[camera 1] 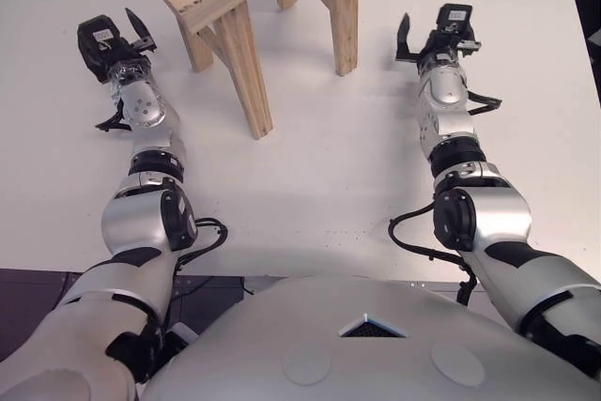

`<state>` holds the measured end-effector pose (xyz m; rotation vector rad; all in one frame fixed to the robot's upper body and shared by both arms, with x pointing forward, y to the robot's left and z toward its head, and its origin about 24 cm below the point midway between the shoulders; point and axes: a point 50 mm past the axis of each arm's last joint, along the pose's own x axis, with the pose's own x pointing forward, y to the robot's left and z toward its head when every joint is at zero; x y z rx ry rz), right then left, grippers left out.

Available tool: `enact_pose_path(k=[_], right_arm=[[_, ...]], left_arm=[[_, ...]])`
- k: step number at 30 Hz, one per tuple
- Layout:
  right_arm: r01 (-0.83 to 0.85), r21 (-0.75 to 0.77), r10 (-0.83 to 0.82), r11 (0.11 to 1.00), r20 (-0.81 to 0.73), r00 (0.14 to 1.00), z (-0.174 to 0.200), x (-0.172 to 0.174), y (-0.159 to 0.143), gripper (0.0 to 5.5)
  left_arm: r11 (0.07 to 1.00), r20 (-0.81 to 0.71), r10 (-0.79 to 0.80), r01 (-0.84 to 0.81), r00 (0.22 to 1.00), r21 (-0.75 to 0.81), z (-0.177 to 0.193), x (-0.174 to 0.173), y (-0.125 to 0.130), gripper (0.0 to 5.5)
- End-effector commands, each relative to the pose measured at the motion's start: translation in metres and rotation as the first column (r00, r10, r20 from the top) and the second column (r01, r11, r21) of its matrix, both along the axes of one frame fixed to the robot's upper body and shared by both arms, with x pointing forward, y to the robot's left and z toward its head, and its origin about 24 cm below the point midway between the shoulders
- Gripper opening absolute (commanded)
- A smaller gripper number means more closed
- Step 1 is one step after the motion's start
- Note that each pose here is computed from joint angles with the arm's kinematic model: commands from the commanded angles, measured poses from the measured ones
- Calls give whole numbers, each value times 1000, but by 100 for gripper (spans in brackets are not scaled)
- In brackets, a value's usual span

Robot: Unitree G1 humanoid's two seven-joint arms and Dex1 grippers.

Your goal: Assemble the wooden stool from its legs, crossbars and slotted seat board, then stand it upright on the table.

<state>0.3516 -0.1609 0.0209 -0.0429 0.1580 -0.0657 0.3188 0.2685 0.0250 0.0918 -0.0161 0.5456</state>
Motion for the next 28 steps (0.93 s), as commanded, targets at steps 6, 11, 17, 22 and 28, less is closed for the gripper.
enact_pose_path(k=[6,11,17,22,28], right_arm=[[-105,-33,105,994,5,994,-1,-1,17,540],[-127,-38,127,991,7,992,1,0,21,540],[-152,-36,152,988,-3,988,-1,-1,24,540],[-169,-38,169,985,-19,985,-4,-1,25,540],[-180,-34,180,983,-22,983,-4,0,28,540]], left_arm=[[997,5,19,-18,1000,-73,-5,-2,0,415],[994,8,19,-18,1000,-108,-9,-3,-5,415],[991,2,31,-30,1000,-128,-12,-6,-3,415],[987,-27,18,-22,999,-161,-23,-10,-14,415],[987,-64,-17,6,998,-160,-30,-10,-25,415]])
